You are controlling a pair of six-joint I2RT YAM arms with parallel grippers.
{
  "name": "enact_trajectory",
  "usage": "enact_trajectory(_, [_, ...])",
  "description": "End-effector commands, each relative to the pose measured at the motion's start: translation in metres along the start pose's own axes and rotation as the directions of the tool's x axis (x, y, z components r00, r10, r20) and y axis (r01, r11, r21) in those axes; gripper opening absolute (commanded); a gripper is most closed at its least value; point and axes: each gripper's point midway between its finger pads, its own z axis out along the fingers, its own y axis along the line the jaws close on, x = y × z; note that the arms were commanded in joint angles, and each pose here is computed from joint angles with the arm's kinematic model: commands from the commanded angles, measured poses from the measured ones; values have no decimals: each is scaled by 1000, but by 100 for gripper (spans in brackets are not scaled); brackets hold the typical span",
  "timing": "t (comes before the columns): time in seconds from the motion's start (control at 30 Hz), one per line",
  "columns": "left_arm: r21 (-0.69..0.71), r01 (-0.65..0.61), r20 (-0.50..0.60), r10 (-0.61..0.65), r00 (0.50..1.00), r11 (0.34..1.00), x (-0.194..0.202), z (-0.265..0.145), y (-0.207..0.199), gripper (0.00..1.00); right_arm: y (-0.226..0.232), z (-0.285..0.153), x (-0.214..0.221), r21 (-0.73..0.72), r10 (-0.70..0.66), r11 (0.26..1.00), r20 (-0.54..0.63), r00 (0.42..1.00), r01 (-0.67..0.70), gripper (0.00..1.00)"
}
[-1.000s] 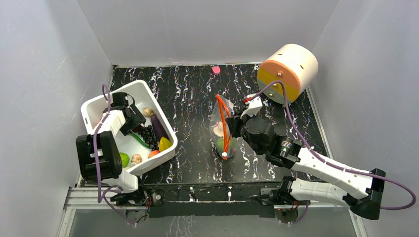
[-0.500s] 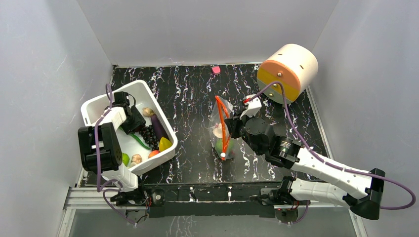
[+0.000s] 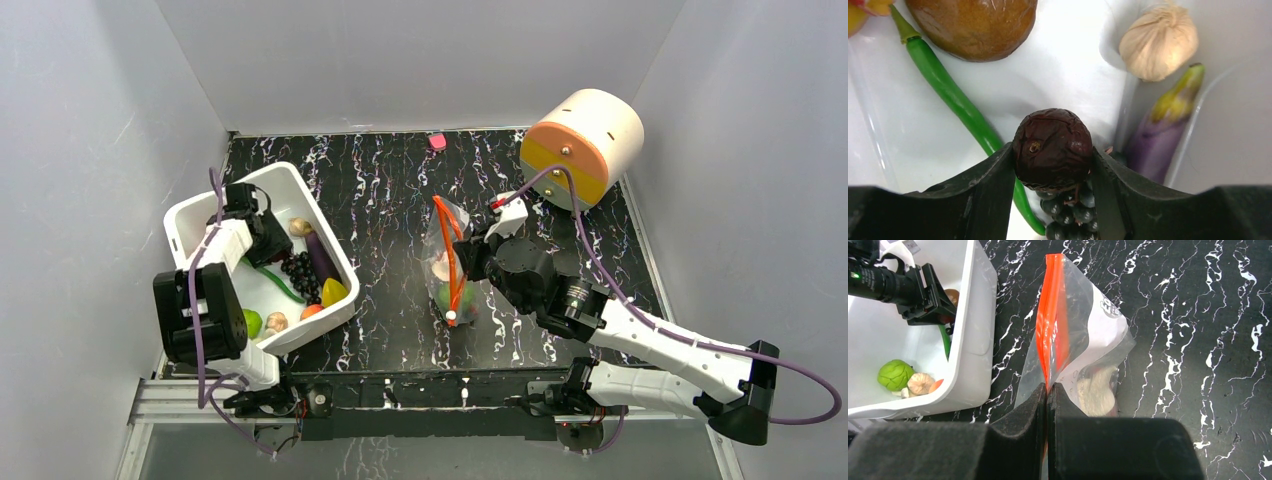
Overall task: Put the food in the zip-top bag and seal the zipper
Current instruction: Pick up the fake fruit from the bin.
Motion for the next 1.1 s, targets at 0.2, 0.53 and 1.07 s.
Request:
enact_trajectory(0.2, [131, -36, 127, 20, 992, 991, -12, -68, -15, 33, 21, 1, -16, -72, 47, 996, 23, 999, -45, 0])
enact_trajectory(0.53, [290, -110, 208, 50, 977, 951, -16, -126, -41, 30, 31, 10, -9, -89, 71, 993, -12, 997, -72, 0])
enact_trajectory(1.07, [689, -313, 317, 116, 941, 654, 14, -242, -138, 27, 56, 21, -8, -150, 138, 978, -49, 989, -144, 0])
